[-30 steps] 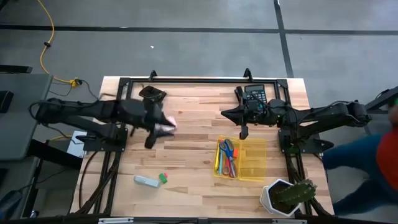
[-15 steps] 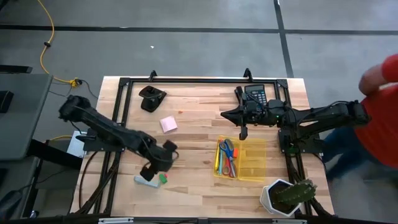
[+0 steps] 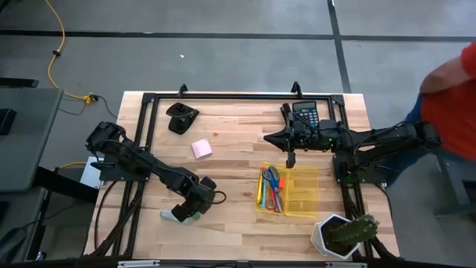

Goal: Pack school essentials
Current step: Put the pink eraser into the supply box

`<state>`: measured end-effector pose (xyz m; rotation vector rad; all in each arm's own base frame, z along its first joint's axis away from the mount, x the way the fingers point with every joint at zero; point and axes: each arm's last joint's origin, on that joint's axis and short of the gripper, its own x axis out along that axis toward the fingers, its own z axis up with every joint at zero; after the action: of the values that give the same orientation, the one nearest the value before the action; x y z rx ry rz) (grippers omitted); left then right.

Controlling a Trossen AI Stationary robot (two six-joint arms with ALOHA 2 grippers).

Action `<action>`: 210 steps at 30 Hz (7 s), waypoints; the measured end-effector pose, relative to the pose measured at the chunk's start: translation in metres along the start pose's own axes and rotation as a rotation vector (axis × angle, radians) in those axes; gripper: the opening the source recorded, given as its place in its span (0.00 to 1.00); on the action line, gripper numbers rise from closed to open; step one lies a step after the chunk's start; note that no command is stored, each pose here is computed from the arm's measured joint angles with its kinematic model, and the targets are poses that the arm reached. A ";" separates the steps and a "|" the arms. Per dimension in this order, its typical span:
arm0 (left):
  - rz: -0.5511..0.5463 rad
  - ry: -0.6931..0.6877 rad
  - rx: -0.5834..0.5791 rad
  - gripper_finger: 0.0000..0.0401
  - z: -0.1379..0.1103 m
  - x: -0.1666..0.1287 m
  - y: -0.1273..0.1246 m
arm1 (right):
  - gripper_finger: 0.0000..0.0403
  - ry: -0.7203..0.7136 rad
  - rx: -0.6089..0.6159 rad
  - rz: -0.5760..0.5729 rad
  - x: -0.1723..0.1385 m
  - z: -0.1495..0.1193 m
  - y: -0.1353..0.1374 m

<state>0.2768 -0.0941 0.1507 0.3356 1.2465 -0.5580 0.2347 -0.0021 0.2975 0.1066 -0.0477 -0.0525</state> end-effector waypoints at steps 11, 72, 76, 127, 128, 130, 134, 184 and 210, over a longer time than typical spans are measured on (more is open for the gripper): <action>0.001 0.024 0.059 0.48 -0.002 0.013 0.002 | 0.00 0.012 0.017 -0.013 0.000 -0.001 -0.003; 0.448 -0.503 -0.372 0.09 -0.067 -0.175 0.048 | 0.00 0.042 0.014 -0.066 0.000 -0.005 -0.004; 0.592 -0.816 -0.471 0.09 -0.081 -0.221 0.048 | 0.00 0.042 0.014 -0.066 0.000 -0.005 -0.004; 0.110 -1.674 -1.154 0.09 -0.082 -0.157 0.089 | 0.56 0.371 -0.526 -0.128 0.149 0.039 0.016; 0.096 -1.673 -1.171 0.09 -0.082 -0.156 0.089 | 0.56 0.371 -0.535 -0.126 0.151 0.040 0.016; 0.078 -1.671 -1.192 0.09 -0.081 -0.155 0.090 | 0.56 0.360 -0.540 -0.126 0.155 0.041 0.017; 0.067 -1.673 -1.202 0.09 -0.081 -0.154 0.090 | 0.54 0.354 -0.537 -0.127 0.156 0.042 0.017; 0.089 -1.672 -1.157 0.28 -0.081 -0.156 0.090 | 0.14 0.375 -0.496 -0.121 0.156 0.038 0.015; 0.185 -1.621 -1.104 0.38 -0.109 -0.171 0.100 | 0.03 0.333 -0.453 -0.125 0.149 0.052 0.012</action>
<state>0.2106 0.0827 0.2754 -0.8297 -0.2036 0.1644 0.3815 -0.0038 0.3568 -0.3350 0.3034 -0.1679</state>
